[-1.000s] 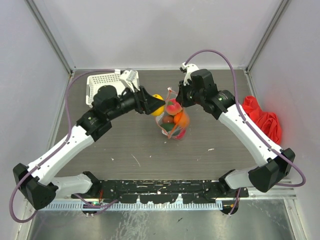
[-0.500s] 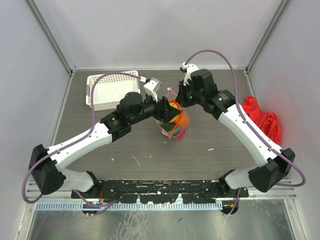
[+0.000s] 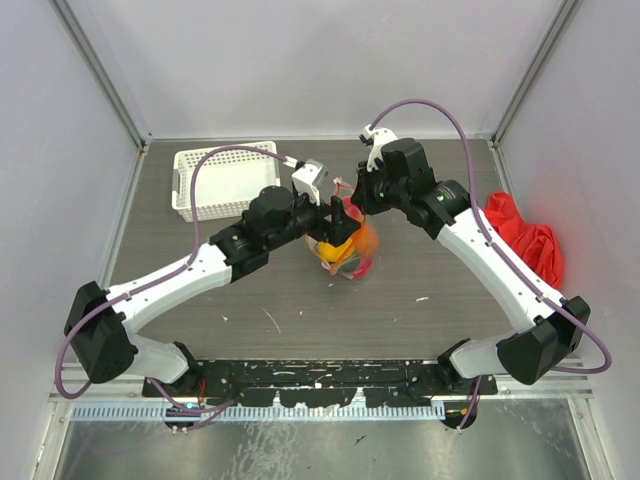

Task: Place the food in the zip-top bag and seal the zipper
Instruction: Place the fake fruit in the zipper food storage bag.

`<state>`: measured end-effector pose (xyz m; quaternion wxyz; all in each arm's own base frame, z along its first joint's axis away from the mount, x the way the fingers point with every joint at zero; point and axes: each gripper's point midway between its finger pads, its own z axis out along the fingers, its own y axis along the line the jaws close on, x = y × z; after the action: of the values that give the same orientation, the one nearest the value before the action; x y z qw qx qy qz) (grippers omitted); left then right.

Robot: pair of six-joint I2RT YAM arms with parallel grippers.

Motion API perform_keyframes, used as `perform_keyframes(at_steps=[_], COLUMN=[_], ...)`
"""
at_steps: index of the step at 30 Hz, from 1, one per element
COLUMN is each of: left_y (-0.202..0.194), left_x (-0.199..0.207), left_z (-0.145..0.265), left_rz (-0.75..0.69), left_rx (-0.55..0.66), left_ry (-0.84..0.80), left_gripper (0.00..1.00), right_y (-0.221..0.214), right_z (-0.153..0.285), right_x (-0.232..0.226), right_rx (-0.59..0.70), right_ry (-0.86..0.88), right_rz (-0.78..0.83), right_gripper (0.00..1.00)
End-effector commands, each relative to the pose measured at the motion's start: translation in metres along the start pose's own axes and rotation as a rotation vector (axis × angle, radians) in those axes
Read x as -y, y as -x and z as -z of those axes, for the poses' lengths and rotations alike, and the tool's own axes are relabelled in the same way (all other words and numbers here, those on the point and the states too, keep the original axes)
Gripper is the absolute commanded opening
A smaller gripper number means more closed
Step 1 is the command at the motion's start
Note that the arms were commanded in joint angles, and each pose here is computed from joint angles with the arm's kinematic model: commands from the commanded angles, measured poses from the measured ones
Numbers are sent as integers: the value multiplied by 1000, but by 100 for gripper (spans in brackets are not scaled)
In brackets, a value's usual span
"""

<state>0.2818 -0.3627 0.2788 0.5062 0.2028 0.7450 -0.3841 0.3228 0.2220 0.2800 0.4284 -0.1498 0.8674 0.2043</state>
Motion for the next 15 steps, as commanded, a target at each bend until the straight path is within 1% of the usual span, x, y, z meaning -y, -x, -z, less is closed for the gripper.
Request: perform_keyframes(at_steps=[1,5,8,9,10,15], left_y=[33,38,43,41,49,44], left_x=[9,11,8,3,4,-17], left_z=[8,17,28,30,41,62], left_rz=[-25,-20,-12,-11,-11,-1], left_rx=[102,103,101,90,107,60], left_ry=[-11,-7,25,49,60,193], left_gripper=[82,84,85,86,86,86], right_y=[28,28,27,27,27,26], right_z=[17,16,17,17,17,16], right_x=[-10,-11,-10,-10,-10,-10], right_rx=[101,99,99,98,98,94], right_ry=[37,42,42,40,40,42], right_rz=[-1,-1,-2,-1,-1,-1], right_gripper=[0,0,0,0,0,1])
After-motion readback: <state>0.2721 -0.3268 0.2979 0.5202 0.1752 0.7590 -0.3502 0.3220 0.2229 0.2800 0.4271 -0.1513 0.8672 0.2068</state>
